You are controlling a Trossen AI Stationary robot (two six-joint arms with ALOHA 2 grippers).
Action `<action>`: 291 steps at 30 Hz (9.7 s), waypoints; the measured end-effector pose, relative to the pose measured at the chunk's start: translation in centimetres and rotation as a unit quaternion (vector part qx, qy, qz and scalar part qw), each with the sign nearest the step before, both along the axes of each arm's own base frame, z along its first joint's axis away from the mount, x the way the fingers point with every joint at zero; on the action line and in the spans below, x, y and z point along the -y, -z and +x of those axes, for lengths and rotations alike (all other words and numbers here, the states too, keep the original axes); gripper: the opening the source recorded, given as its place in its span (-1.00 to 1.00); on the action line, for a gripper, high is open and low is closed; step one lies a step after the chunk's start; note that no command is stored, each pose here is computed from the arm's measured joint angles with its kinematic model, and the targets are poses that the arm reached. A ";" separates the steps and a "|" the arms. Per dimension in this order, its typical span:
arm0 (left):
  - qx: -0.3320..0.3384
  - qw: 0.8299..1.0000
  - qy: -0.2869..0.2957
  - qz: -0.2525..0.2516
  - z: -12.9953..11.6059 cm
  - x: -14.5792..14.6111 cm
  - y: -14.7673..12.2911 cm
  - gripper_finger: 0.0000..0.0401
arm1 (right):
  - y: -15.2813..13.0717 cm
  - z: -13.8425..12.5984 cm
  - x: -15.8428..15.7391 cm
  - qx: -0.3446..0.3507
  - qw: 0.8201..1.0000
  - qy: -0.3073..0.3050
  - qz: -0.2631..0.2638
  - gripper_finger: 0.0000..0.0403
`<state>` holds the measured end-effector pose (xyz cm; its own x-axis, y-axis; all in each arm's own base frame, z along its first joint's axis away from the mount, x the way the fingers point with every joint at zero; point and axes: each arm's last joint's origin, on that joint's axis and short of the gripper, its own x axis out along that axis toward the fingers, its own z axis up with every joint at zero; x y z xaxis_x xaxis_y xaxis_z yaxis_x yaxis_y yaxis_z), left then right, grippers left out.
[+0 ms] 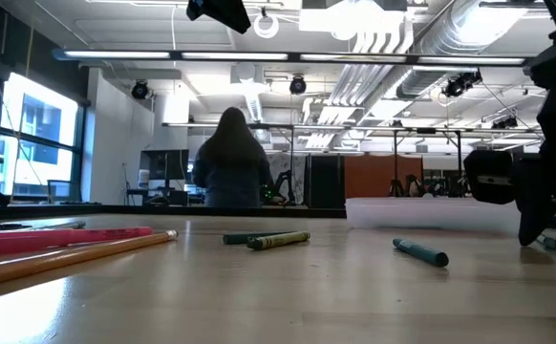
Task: Pick & place school supplies into a supply box
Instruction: Put the light blue pencil into the pink supply box, then put the bottom dark green crayon into the pink supply box, then put the right green crayon into the pink supply box
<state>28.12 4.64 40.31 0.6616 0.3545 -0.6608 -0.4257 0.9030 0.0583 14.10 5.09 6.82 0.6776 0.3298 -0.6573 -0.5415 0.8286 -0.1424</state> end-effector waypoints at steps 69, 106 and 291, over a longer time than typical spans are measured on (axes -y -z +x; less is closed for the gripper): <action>0.000 1.000 0.002 -0.002 0.0 0.0 0.0 -0.40 | -7.0 9.3 11.4 0.082 0.903 0.405 -0.116 -0.97; -0.129 0.987 -0.019 -0.096 -1.2 0.5 4.7 -0.40 | -13.5 14.1 -0.5 0.150 0.985 0.005 0.080 -0.44; -0.049 0.990 -0.010 -0.131 -3.9 2.2 2.8 -0.40 | -2.5 23.0 0.3 0.046 0.994 -0.097 -0.004 -0.62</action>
